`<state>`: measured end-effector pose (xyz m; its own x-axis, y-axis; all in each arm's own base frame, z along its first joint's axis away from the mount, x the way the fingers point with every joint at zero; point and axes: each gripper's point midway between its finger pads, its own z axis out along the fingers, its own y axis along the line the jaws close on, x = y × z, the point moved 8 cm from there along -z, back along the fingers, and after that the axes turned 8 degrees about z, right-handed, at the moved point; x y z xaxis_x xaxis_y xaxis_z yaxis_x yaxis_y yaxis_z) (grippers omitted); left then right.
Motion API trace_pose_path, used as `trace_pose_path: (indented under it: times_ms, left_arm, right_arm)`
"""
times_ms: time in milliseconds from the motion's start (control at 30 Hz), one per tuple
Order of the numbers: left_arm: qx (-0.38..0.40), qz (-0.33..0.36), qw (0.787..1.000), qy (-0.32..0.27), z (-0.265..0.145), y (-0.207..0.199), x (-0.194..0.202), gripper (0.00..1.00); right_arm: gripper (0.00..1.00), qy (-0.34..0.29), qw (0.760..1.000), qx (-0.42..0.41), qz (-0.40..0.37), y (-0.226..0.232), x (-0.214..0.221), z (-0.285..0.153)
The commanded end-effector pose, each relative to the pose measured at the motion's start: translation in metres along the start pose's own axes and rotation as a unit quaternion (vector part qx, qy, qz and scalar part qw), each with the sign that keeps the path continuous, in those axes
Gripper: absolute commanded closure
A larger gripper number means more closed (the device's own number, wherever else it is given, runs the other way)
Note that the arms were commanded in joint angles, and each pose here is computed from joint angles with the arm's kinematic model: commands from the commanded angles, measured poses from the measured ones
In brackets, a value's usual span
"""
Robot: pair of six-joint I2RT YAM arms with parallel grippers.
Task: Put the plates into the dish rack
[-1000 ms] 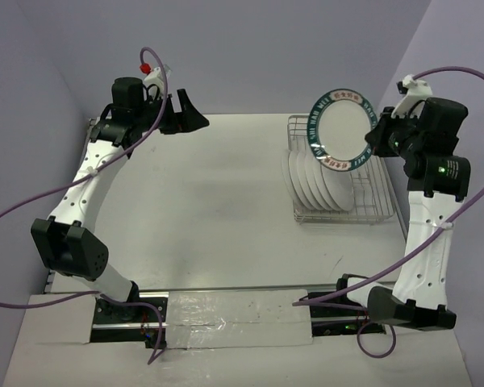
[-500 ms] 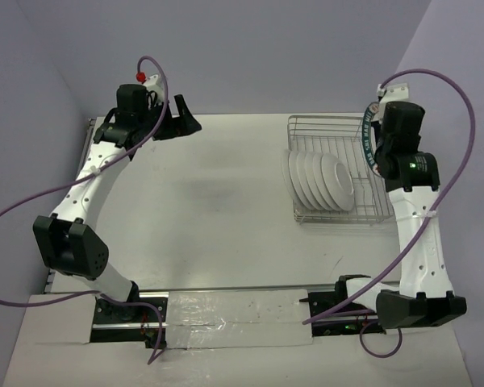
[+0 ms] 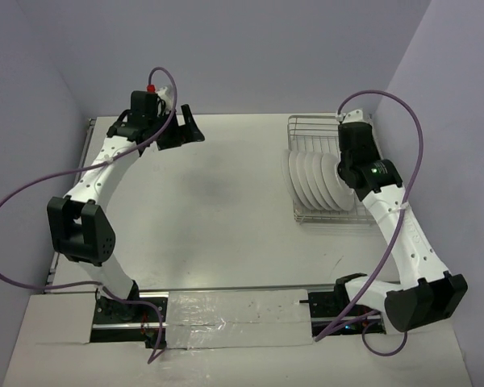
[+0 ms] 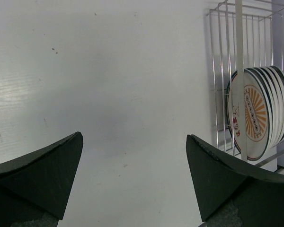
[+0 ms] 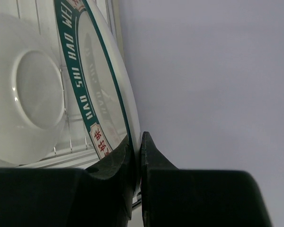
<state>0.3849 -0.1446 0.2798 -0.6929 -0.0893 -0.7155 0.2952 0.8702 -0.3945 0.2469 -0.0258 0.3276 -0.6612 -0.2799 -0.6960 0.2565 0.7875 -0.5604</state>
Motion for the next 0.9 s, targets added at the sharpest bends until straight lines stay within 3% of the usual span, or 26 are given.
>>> trace_pose_path:
  times_ms: [0,267,867]
  left_arm:
    - [-0.004,-0.006,1.0,-0.001,-0.003,-0.002,-0.004,0.01]
    - [-0.018,-0.002,1.0,-0.006,-0.004,0.001,-0.002,0.01]
    - [-0.029,-0.001,1.0,-0.004,0.0,0.005,0.0,0.01]
  right_arm:
    - [1.0,-0.034,0.996,0.064,0.055,-0.004,-0.01,-0.006]
    - [1.0,-0.011,0.992,0.107,0.068,0.006,-0.006,-0.001]
    - [1.0,-0.003,0.996,0.079,0.043,0.032,0.004,0.004]
